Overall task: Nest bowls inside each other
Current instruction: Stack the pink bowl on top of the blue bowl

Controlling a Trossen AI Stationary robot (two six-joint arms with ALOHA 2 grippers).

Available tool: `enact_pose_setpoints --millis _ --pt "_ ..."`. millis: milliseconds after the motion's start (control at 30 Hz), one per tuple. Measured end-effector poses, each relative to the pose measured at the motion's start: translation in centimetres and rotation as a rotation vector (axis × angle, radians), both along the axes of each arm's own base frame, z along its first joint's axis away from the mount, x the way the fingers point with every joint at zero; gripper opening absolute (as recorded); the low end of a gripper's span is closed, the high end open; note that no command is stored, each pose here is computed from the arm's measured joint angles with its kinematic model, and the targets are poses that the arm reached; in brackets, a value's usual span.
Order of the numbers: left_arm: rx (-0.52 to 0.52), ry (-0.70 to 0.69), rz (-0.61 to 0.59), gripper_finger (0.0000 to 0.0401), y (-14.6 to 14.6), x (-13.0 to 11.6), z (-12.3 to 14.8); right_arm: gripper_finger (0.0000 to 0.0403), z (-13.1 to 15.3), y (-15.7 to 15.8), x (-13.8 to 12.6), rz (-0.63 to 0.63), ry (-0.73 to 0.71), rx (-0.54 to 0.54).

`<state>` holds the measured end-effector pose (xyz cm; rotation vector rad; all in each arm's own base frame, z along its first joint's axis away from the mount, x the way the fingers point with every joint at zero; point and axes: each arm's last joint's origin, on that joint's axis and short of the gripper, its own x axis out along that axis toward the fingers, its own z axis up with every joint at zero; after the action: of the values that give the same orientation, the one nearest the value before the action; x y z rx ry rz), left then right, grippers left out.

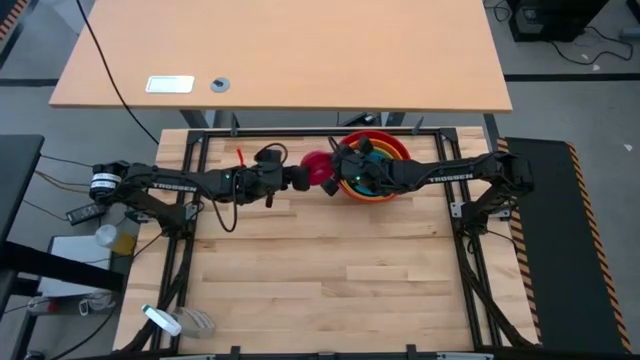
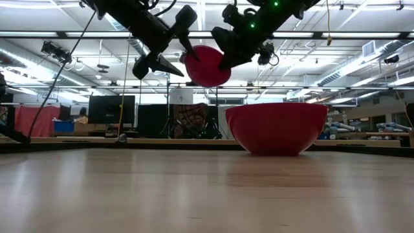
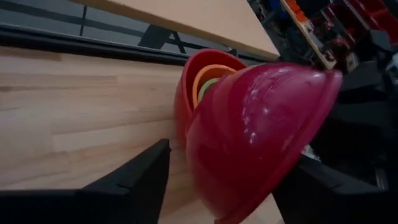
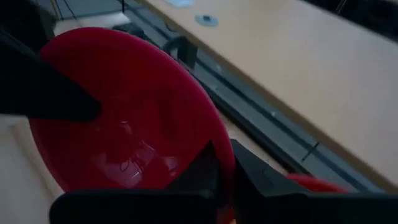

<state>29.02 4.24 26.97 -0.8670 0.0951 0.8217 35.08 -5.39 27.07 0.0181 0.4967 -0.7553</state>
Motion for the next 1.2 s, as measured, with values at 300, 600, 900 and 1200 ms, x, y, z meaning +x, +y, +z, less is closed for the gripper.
enact_pose_setpoints --millis 300,600,900,1200 --pt "0.056 -0.013 -0.066 0.0270 0.0 0.1 0.7 0.0030 -0.2 -1.0 -2.2 -0.108 0.103 0.075" --pt "0.090 -0.032 -0.108 0.0270 -0.1 0.3 1.1 0.0030 0.9 -2.6 -5.3 -0.228 0.182 0.106" --pt "0.122 -0.046 -0.151 0.0270 0.0 0.5 1.5 0.0030 -1.5 -4.0 -8.2 -0.376 0.275 0.173" --pt "0.134 -0.062 -0.186 0.0270 -0.1 0.6 1.7 0.0030 -6.5 -3.5 -11.1 -0.427 0.231 0.316"
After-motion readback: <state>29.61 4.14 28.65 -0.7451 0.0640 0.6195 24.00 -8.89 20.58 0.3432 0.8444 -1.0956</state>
